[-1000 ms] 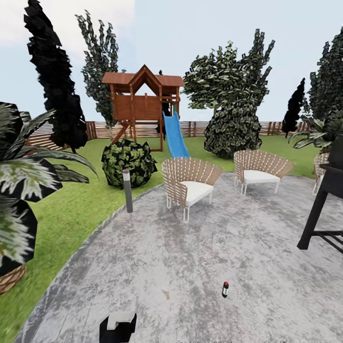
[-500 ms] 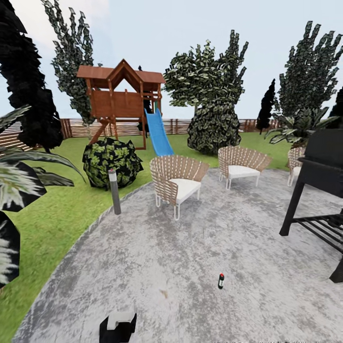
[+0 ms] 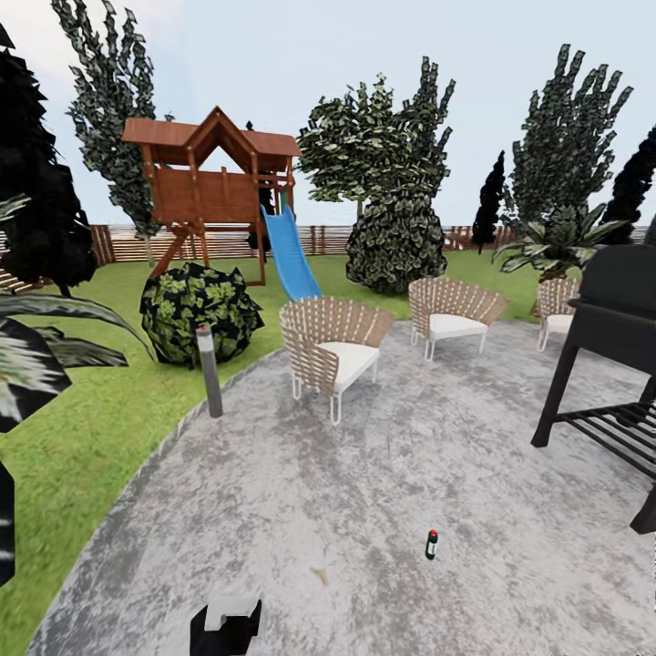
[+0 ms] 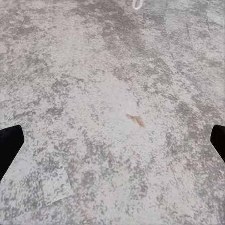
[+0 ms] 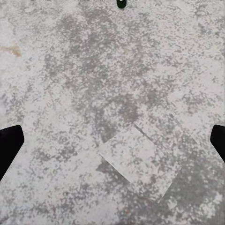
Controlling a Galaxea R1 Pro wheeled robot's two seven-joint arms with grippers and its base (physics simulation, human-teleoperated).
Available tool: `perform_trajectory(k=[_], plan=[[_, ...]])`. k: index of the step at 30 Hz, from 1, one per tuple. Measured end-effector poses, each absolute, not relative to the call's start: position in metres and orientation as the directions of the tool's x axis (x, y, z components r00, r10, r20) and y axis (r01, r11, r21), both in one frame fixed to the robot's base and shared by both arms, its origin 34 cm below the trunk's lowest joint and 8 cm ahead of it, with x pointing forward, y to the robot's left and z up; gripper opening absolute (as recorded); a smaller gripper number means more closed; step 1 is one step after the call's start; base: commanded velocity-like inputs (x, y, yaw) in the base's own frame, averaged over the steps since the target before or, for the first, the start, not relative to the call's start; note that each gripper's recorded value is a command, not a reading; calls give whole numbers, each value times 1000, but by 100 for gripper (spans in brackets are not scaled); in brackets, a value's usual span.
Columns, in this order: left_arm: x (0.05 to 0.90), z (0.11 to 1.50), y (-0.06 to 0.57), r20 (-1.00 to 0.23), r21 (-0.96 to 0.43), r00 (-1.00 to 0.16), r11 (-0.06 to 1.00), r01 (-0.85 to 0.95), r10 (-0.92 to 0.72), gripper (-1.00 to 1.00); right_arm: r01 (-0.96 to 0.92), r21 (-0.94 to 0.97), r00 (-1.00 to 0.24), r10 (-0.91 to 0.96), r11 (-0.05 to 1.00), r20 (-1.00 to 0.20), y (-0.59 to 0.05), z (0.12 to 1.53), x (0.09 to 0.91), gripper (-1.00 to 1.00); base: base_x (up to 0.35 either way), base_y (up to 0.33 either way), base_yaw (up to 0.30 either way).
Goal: Pick up the pesticide atomizer in the garden and spray insectifuge to fully cover both potted plants in the garden.
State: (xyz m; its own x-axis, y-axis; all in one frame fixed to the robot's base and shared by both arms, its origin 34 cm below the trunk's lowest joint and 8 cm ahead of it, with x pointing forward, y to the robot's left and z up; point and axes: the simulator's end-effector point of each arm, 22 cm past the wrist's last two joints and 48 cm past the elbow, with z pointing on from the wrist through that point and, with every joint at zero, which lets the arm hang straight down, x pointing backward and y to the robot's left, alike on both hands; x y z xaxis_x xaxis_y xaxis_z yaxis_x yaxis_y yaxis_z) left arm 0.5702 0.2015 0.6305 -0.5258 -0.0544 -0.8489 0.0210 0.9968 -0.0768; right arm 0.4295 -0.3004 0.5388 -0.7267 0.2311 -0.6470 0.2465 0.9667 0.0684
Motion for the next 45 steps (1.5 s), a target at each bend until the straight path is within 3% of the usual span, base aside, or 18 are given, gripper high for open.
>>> perform_trajectory(k=[45], plan=[[567,590,201,-845,-76,-532,997,22,-53,100,248,67,-729,232,966,-644,-301,501,427,100,7,8,-274]])
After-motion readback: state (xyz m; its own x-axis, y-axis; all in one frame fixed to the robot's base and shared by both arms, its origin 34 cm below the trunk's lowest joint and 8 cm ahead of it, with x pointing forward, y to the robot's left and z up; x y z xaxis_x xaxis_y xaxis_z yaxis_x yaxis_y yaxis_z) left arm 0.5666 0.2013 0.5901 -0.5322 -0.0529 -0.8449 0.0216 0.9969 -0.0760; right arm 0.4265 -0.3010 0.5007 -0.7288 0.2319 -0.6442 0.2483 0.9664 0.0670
